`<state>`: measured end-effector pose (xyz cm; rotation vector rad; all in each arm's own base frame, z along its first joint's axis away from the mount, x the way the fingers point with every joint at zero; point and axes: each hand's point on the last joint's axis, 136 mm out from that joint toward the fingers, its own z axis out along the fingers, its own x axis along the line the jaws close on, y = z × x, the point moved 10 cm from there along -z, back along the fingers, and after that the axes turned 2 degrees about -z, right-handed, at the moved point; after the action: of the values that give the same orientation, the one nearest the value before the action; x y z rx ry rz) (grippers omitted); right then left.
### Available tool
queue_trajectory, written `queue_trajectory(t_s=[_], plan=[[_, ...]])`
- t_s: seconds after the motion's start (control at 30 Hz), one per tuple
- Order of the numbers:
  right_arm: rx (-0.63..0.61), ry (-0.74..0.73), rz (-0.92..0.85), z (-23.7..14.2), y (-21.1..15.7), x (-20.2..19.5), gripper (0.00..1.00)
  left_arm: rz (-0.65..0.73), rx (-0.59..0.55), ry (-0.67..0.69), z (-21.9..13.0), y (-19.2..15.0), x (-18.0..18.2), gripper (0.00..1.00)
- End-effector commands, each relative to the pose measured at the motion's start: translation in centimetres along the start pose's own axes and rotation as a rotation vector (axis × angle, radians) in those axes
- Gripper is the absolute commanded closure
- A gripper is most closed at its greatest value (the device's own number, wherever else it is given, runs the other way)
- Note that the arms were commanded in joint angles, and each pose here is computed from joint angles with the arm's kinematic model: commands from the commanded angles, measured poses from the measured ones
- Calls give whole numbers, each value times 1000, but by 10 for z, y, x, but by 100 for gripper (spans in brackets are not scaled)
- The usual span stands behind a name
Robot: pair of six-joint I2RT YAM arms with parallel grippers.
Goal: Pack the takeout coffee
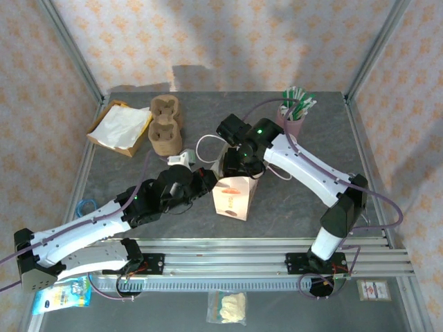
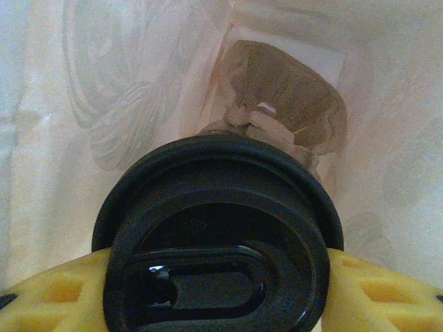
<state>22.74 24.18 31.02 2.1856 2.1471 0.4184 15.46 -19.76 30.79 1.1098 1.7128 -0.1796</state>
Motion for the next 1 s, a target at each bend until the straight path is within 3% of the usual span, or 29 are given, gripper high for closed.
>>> queue_trajectory(t_s=[0.0, 0.57, 0.97], plan=[[-31, -48, 30, -3, 4, -5, 60, -76, -65, -19, -4, 4, -3, 100], [81, -83, 18, 23, -10, -7, 60, -81, -119, -40, -6, -1, -22, 100], [259, -98, 18, 53, -28, -17, 60, -41, -158, -41, -9, 0, -24, 96]])
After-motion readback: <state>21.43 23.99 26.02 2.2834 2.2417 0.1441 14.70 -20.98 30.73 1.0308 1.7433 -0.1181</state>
